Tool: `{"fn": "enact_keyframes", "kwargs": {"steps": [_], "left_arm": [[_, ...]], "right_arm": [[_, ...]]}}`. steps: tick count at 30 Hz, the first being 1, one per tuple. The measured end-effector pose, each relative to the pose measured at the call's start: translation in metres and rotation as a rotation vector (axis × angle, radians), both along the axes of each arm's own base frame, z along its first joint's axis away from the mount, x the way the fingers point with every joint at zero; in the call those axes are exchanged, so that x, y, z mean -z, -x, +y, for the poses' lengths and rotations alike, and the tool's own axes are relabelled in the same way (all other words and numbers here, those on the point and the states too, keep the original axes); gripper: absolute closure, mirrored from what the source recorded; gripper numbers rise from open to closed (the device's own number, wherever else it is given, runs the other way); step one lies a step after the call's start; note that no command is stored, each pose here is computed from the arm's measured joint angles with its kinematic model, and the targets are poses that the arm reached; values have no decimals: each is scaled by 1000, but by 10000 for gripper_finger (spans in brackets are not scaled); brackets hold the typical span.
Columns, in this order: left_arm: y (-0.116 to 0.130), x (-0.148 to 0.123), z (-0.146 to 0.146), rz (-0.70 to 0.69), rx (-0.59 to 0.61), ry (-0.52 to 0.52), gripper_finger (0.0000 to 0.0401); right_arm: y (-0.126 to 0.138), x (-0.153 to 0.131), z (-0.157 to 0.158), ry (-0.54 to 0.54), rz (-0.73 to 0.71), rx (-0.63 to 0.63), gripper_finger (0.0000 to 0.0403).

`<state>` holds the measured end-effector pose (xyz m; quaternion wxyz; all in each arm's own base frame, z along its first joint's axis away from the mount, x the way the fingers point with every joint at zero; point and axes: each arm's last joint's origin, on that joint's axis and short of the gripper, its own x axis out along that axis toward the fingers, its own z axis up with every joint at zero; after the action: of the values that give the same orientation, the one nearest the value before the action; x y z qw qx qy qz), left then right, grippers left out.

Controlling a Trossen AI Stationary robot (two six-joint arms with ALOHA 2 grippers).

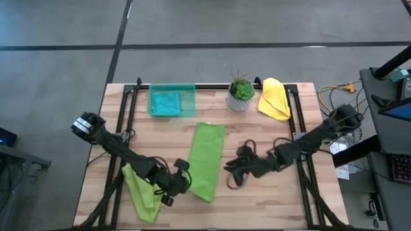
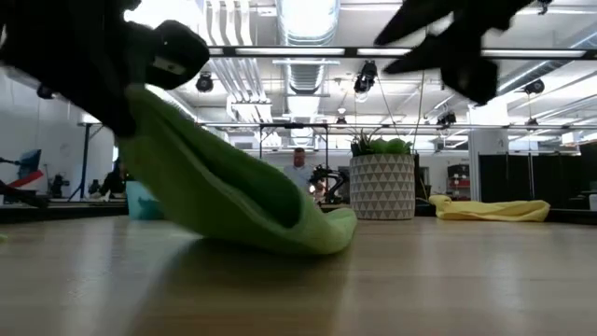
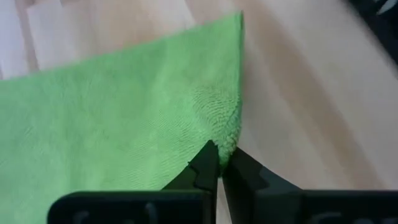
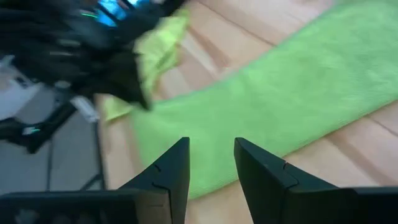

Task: Fold microfiber towels
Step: Fold the green microfiber cloth

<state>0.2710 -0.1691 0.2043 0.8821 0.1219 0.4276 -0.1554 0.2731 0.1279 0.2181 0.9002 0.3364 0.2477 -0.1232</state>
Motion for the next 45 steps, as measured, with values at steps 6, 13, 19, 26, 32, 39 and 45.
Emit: {"fn": "enact_keyframes", "kwargs": {"steps": [6, 13, 19, 26, 32, 39, 45], "left_arm": [[-3, -19, 5, -90, -5, 81, 401], [-6, -26, 8, -120, -71, 162, 401], [-8, -28, 8, -133, -92, 192, 401], [-11, -33, 6, -180, -91, 225, 401], [-12, -33, 8, -159, -155, 276, 401], [-18, -33, 19, -126, -320, 401, 401], [-26, -38, 27, -137, -425, 556, 401]], "right_arm": [[-33, 35, -28, -69, 87, -24, 321], [-56, 73, -32, -108, 173, -13, 389], [-68, 90, -22, -100, 296, -30, 394], [-80, 87, -16, -40, 436, -23, 394], [-73, 41, 5, 144, 337, -74, 394], [-42, 10, 37, 226, 231, -183, 394], [-22, 7, 56, 244, 180, -259, 381]]}}
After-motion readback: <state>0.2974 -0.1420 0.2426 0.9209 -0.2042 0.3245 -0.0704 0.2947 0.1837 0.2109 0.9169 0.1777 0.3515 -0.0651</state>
